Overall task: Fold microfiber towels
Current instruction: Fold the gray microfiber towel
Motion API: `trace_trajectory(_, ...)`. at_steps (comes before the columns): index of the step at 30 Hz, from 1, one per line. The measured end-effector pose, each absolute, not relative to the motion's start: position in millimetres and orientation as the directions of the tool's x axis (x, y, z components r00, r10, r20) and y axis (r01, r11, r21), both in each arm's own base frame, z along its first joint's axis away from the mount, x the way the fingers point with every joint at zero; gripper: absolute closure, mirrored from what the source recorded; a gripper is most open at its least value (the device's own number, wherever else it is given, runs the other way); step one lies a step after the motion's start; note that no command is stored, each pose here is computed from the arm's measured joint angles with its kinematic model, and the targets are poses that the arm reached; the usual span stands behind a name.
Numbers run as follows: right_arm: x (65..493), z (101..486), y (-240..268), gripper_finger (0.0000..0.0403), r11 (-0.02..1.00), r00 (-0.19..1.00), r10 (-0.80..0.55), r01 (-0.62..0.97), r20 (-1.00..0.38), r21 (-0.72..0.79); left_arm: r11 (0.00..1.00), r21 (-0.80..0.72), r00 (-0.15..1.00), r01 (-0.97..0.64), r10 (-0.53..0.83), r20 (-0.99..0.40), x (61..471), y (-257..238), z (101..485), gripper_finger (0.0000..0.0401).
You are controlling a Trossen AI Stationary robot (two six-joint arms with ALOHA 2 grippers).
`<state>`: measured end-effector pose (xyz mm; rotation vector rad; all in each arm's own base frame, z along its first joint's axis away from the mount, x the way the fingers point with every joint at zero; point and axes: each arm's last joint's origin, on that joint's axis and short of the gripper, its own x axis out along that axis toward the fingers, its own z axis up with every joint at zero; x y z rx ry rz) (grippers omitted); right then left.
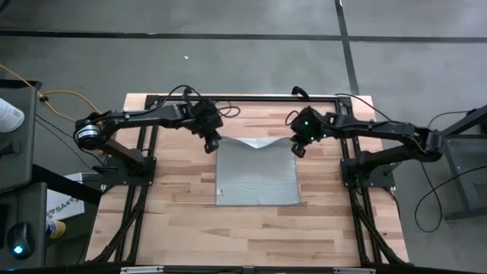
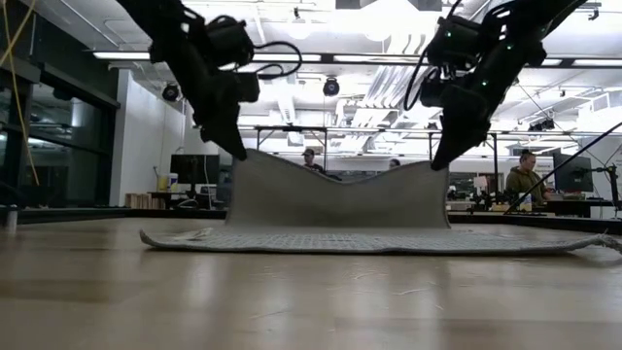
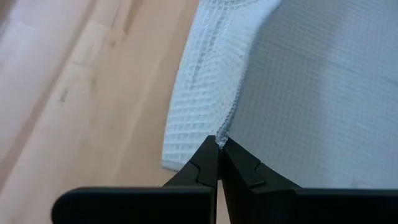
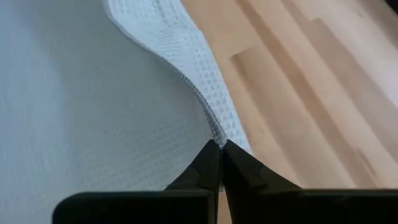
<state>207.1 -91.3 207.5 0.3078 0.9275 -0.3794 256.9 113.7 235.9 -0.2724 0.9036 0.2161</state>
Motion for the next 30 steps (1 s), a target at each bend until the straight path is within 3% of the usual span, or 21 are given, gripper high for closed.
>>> trace_trajectory(14, 204.1, 207.8, -28.7, 0.0399, 0.903, 0.434, -0.168, 0.427, -0.885, 0.038, 0.966, -0.117, 0.539, -0.231, 0.028, -0.842, 267.5, 55.5, 235.3, 0.0401)
trace_trajectory(20, 201.4, 209.9, -3.9, 0.0399, 0.919, 0.438, -0.139, 0.392, -0.888, 0.049, 0.97, -0.123, 0.533, -0.209, 0.007, -0.846, 270.7, 33.4, 234.9, 0.0401)
trace_trajectory(30, 199.8, 210.3, 26.6, 0.0399, 0.941, 0.462, -0.13, 0.336, -0.877, 0.037, 0.975, -0.027, 0.514, -0.219, 0.092, -0.853, 269.2, -9.1, 226.2, 0.0401)
